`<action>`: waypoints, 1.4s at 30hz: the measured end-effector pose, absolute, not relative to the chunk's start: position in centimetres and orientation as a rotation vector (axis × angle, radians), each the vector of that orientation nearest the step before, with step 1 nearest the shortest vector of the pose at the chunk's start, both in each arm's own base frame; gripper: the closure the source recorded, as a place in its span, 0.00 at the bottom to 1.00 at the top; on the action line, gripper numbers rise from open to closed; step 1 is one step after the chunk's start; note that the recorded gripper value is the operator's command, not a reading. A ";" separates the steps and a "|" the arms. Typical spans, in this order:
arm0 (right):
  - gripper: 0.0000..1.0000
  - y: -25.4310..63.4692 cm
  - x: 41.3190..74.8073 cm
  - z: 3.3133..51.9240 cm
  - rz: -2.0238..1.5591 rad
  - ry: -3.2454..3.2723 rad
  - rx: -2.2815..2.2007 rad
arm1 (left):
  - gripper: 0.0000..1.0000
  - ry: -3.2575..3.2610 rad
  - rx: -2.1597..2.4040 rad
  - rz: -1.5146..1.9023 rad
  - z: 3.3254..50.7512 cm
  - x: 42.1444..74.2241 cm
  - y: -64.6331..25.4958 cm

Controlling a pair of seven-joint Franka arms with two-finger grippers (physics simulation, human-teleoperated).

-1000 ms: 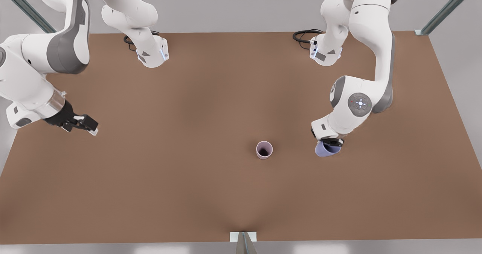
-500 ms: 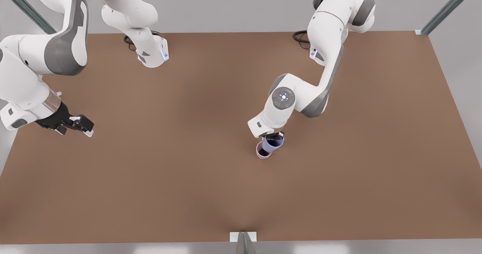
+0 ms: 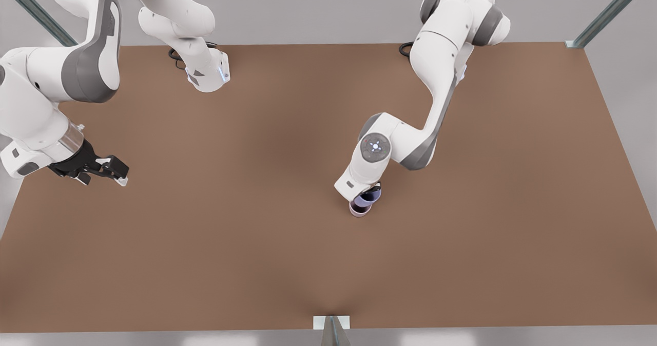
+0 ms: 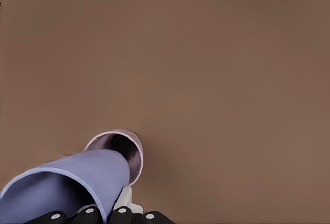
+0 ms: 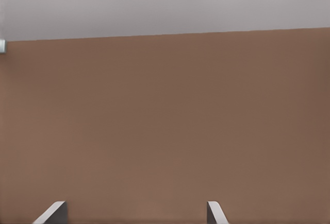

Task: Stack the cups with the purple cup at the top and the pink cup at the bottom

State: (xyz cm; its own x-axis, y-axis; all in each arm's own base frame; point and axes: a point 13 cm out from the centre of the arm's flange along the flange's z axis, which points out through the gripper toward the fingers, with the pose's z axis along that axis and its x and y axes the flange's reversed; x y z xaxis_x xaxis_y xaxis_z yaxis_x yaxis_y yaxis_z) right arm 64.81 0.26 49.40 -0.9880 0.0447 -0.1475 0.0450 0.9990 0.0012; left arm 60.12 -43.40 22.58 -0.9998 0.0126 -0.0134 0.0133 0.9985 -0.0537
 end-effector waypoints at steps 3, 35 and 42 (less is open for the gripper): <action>0.00 0.2 64.8 49.4 -0.001 2.993 0.065 | 0.79 3.130 -0.038 -0.079 21.7 60.2 -43.4; 0.00 -0.4 65.0 49.4 -0.012 2.988 0.045 | 0.00 3.103 -0.280 -0.090 20.3 61.1 -43.9; 0.00 -0.5 65.1 49.5 -0.010 2.982 0.050 | 0.00 3.080 -0.273 -0.106 23.0 61.5 -43.7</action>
